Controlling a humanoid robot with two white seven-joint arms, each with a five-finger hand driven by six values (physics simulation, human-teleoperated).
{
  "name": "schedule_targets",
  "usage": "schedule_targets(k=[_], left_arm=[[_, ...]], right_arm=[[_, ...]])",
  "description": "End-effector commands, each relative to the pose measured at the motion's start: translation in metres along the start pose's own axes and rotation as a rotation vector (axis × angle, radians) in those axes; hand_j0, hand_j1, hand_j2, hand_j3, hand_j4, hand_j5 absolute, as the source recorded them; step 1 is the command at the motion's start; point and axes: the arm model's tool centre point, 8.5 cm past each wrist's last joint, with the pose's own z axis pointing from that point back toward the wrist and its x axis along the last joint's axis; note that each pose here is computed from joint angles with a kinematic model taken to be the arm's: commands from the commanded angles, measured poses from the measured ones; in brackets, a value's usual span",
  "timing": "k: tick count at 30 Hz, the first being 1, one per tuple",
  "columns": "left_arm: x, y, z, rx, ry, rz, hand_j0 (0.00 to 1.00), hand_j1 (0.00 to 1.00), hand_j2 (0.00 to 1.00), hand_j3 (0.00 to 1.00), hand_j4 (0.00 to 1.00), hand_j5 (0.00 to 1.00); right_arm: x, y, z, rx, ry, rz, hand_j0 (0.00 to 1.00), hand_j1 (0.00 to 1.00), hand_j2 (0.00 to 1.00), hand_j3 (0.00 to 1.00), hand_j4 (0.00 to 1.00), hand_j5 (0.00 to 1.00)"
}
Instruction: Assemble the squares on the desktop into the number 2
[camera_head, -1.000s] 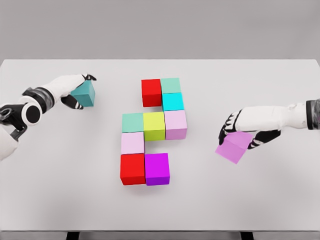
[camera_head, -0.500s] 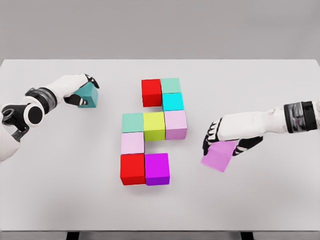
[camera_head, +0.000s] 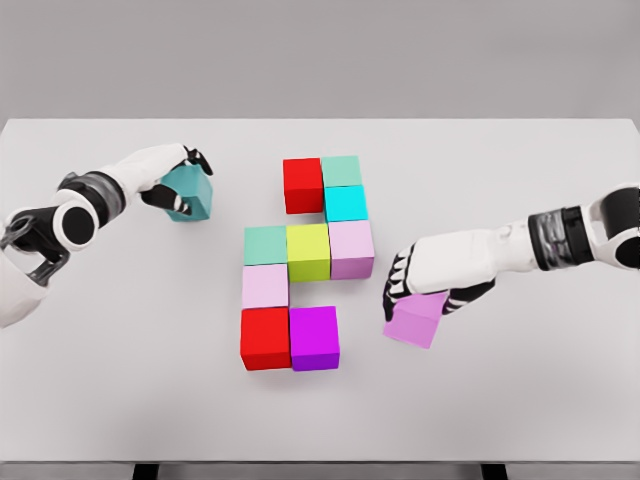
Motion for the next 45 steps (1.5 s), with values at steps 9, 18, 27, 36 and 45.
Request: schedule_targets(k=[9, 18, 27, 36, 45], left_arm=[[0.014, 0.003, -0.003, 0.014, -0.025, 0.016, 0.60, 0.60, 0.60, 0.60, 0.60, 0.60], [0.033, 0.002, -0.014, 0.047, -0.058, 0.042, 0.60, 0.60, 0.60, 0.60, 0.60, 0.60], [0.043, -0.007, -0.034, 0.065, -0.046, 0.043, 0.60, 0.60, 0.60, 0.60, 0.60, 0.60], [0.053, -0.013, -0.039, 0.056, -0.059, 0.054, 0.60, 0.60, 0.60, 0.60, 0.60, 0.60], [0.056, -0.017, -0.046, 0.048, -0.055, 0.068, 0.60, 0.60, 0.60, 0.60, 0.60, 0.60]], right_arm=[[0.006, -0.003, -0.018, 0.007, -0.035, 0.025, 0.67, 0.67, 0.67, 0.67, 0.67, 0.67], [0.012, 0.002, -0.032, 0.024, -0.073, 0.018, 0.67, 0.67, 0.67, 0.67, 0.67, 0.67], [0.014, 0.001, -0.037, 0.025, -0.087, 0.021, 0.68, 0.68, 0.68, 0.68, 0.68, 0.68], [0.016, 0.004, -0.041, 0.033, -0.096, 0.020, 0.95, 0.95, 0.95, 0.95, 0.95, 0.95], [0.008, 0.011, -0.028, 0.052, -0.050, 0.016, 1.00, 1.00, 1.00, 1.00, 1.00, 1.00]])
